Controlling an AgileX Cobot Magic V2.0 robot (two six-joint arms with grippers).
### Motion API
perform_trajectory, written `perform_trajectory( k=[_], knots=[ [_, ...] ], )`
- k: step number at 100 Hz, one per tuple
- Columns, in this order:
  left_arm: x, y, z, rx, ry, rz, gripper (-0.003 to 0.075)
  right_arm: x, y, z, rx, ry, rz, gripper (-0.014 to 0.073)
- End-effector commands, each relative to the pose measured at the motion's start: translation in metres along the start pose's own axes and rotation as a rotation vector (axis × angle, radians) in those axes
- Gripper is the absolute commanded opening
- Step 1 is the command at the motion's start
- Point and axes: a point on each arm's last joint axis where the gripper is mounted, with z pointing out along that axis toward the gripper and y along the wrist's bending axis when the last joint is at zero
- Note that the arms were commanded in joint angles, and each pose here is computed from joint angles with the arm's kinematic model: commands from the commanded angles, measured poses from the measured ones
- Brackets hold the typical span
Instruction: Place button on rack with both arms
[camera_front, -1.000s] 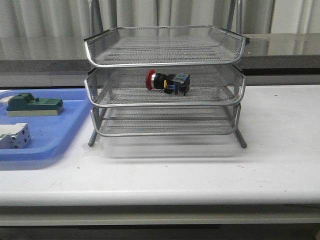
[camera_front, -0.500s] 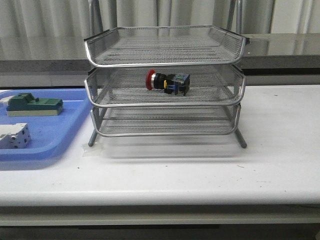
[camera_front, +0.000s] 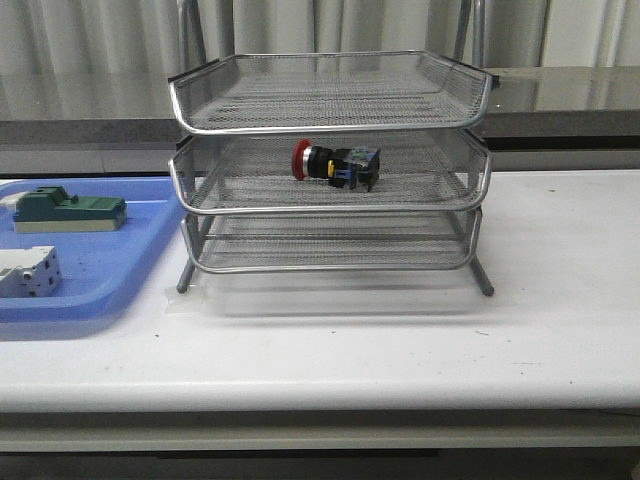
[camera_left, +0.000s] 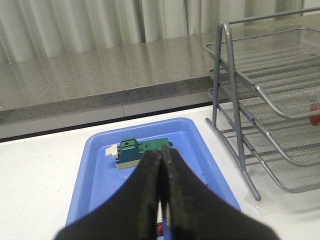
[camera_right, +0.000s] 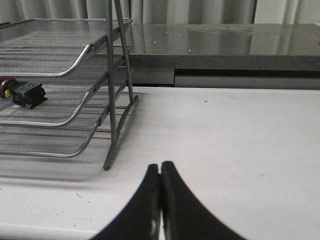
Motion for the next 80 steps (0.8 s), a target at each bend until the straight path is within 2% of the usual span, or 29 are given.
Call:
perform_trajectory(
  k=[1, 63, 80],
  knots=[
    [-0.0152, 0.0044, -0.0011, -0.044, -0.089, -0.021, -0.002, -0.0085, 0.0007, -0.0016, -0.008, -0.103, -0.004, -0.0057],
    [-0.0156, 0.0047, -0.0011, -0.047, -0.094, -0.021, -0.002, -0.0085, 0.0007, -0.0016, -0.008, -0.103, -0.004, -0.0057],
    [-0.0173, 0.0055, -0.0017, -0.058, -0.111, 0.034, -0.002, -0.0085, 0.0007, -0.0016, -0.008, -0.103, -0.004, -0.0057]
  ],
)
